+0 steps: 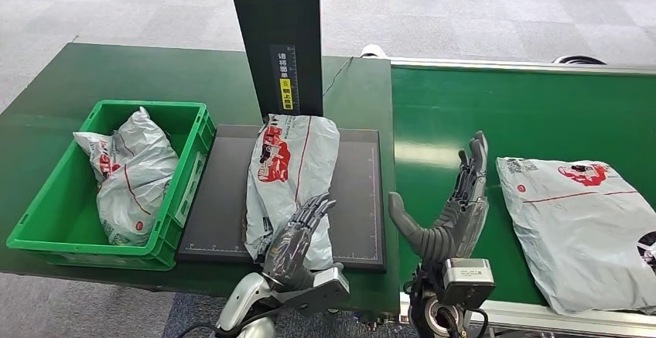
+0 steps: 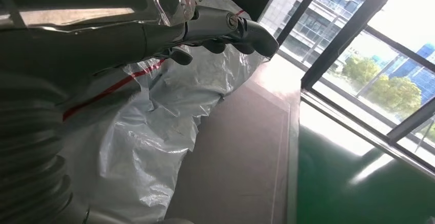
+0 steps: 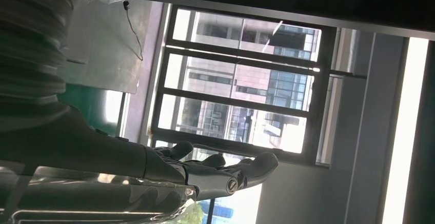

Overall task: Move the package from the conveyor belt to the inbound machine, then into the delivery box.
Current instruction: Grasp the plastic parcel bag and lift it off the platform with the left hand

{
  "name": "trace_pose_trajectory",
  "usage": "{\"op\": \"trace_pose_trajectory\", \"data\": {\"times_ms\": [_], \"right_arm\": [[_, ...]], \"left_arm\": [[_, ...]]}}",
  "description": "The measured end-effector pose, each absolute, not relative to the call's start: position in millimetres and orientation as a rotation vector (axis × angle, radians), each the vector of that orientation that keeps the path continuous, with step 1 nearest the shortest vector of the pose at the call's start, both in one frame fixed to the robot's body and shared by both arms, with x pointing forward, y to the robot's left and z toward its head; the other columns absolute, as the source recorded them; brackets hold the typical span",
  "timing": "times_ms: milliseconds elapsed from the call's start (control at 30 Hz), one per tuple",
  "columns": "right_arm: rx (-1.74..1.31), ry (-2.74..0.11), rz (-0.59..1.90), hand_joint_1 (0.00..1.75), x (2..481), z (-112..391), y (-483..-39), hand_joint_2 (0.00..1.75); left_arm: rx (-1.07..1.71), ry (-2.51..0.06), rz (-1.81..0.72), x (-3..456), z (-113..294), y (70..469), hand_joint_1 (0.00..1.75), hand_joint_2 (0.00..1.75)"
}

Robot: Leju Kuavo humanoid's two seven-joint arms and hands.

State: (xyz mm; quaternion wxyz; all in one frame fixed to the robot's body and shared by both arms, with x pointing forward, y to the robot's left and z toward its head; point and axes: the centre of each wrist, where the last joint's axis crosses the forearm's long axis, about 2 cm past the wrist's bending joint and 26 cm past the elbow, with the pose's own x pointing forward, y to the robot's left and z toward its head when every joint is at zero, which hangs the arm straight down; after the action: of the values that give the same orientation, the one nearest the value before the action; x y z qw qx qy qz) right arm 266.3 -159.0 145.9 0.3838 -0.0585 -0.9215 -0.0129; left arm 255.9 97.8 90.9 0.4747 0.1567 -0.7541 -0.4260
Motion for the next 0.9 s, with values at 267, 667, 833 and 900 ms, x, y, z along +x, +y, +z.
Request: {"op": "trace_pose_trajectory", "data": {"times_ms": [267,667,833,900], "right_arm": [[-0.177,-2.328,-0.024,0.0,262,139,-159,1.75],[-0.195,-2.288,-0.025,0.0,252,129,-162,1.75],[-0.221,-2.271,-0.029,0.0,246,124,-168,1.75],[-0.229,-2.27,-0.027,0.0,243,123,-169,1.75]], "left_arm": [[0.498,-1.833,-0.96,300,87,112,0.0,1.75],[0.235,-1.932,-0.688,324,99,150,0.0,1.75],[0.253,-1.987,-0.62,312,110,164,0.0,1.75],[0.297,-1.982,-0.639,308,115,167,0.0,1.75]]}}
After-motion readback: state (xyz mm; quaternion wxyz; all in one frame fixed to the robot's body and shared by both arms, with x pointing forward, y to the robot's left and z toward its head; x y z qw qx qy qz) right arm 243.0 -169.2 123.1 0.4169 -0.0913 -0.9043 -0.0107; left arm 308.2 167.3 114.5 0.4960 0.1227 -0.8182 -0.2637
